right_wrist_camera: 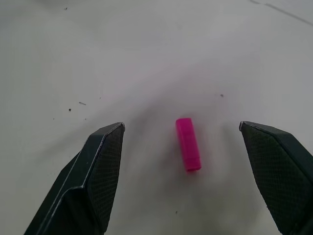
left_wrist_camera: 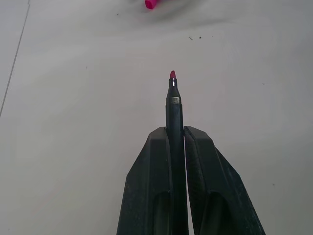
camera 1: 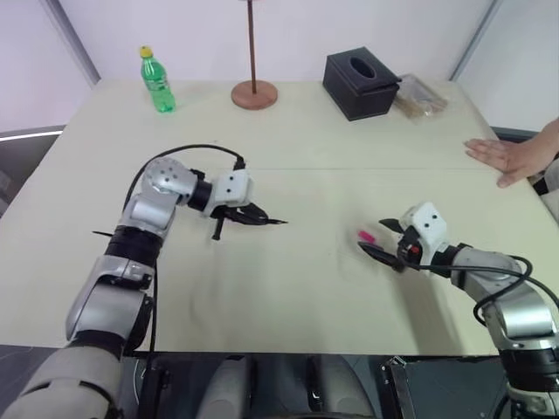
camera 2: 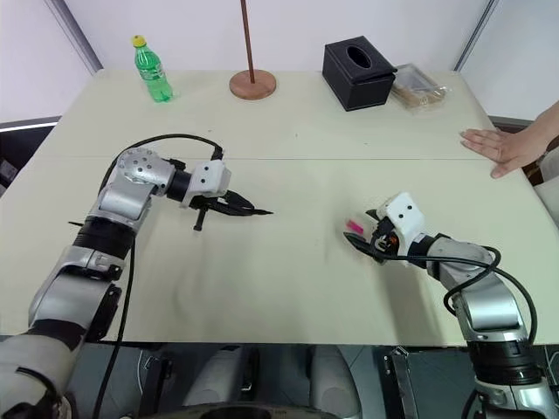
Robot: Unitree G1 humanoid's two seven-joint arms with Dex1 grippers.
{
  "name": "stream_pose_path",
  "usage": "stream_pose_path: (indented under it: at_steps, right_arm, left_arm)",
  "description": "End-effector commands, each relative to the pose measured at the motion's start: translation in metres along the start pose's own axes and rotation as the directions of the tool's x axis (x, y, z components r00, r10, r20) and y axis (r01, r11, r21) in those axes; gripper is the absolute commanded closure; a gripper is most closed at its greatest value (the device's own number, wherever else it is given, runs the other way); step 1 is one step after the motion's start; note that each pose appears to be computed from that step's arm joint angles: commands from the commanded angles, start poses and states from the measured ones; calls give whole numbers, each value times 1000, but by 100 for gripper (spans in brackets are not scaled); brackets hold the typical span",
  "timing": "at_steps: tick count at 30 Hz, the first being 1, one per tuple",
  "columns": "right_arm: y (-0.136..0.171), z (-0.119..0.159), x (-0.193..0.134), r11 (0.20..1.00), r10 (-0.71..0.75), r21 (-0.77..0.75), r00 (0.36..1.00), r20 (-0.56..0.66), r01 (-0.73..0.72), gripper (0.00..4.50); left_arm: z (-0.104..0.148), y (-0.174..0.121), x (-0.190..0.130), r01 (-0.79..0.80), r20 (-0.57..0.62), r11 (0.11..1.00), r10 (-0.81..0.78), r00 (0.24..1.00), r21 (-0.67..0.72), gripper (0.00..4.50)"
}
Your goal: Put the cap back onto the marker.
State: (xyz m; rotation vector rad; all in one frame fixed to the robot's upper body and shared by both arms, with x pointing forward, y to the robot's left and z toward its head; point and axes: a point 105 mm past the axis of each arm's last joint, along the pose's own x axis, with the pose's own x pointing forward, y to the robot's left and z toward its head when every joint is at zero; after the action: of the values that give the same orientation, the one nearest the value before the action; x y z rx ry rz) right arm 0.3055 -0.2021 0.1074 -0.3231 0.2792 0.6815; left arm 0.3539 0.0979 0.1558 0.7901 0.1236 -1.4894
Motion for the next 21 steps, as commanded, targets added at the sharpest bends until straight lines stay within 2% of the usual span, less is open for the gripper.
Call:
stream_pose_path:
  at_steps: [1,14,17,21]
  right_arm:
    - [-4,7,2,999,-1,-44,1000,27,2,65]
    - [-6,-12,9,1000,8,-27,1000,-1,-9,65]
    - [-6,-15,9,1000,8,-22,1000,-3,-8,146]
    - [-6,-17,10,1000,10,-20,1000,-7,-10,349]
  left_arm:
    - [12,3,-8,-34,17,999,34,999,35,447]
    - [22,8,-15,-62,15,996,62,998,61,447]
    - [22,7,-16,-63,15,996,62,998,64,450]
    - [21,4,-16,-52,11,997,51,999,59,450]
